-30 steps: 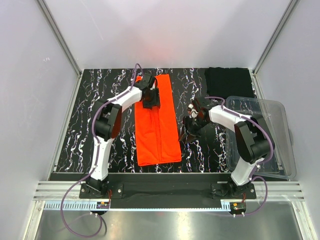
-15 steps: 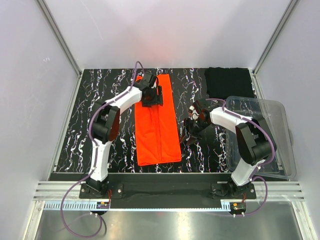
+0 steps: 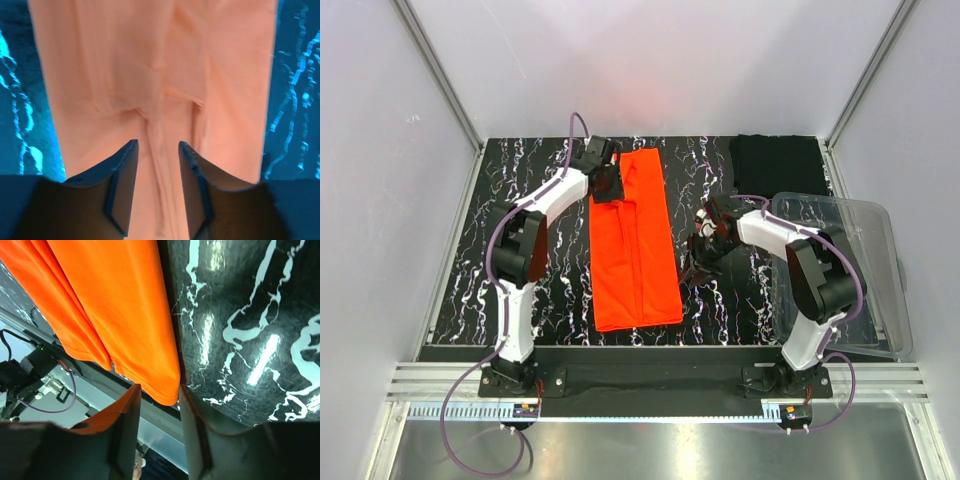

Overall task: Fold and stack the t-shirts
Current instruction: Fold the tshirt

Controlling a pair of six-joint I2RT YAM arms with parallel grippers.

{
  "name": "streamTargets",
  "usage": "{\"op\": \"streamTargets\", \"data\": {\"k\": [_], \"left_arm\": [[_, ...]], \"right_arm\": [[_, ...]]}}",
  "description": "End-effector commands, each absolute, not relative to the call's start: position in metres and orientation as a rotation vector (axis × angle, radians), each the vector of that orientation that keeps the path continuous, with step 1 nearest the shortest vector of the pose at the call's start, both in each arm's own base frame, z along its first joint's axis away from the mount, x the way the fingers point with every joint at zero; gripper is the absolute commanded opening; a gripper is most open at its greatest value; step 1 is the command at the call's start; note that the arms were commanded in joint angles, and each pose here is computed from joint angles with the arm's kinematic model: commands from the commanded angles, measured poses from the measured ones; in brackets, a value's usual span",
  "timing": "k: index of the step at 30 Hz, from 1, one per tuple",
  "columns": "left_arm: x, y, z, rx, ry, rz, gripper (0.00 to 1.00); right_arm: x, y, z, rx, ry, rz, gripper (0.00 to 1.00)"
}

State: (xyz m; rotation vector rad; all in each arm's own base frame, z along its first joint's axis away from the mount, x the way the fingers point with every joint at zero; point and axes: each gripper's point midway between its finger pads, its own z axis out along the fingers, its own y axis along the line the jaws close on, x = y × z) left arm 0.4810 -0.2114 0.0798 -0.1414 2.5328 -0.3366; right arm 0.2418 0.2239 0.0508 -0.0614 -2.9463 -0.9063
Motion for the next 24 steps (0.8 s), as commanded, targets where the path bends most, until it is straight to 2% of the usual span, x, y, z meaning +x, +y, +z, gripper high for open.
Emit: {"op": "streamTargets", "data": {"k": [1,7,11,24], "left_arm": [[0.499,-0.21,0.082,-0.128,2.492,-0.343,0.4],[0.498,-0.211,0.067,-0.14,2.522,-0.34,0.25],[0.495,-0.214,0.059,-0.128,2.544,-0.364,0.18],[0.497,-0.235,0.041,-0.118,2.583,-0.491,0.14]], "right_arm": [[0.255,0.234,0.06,-0.032,-2.928,-0.987,0.42],[0.258,0.239,0.057,-0.028,-2.901,-1.004,0.3],[0.26,0.24,0.056,-0.025,-2.896,-1.006,0.27],[0.26,0.241,0.05,-0.021,-2.881,-1.002,0.27]]}}
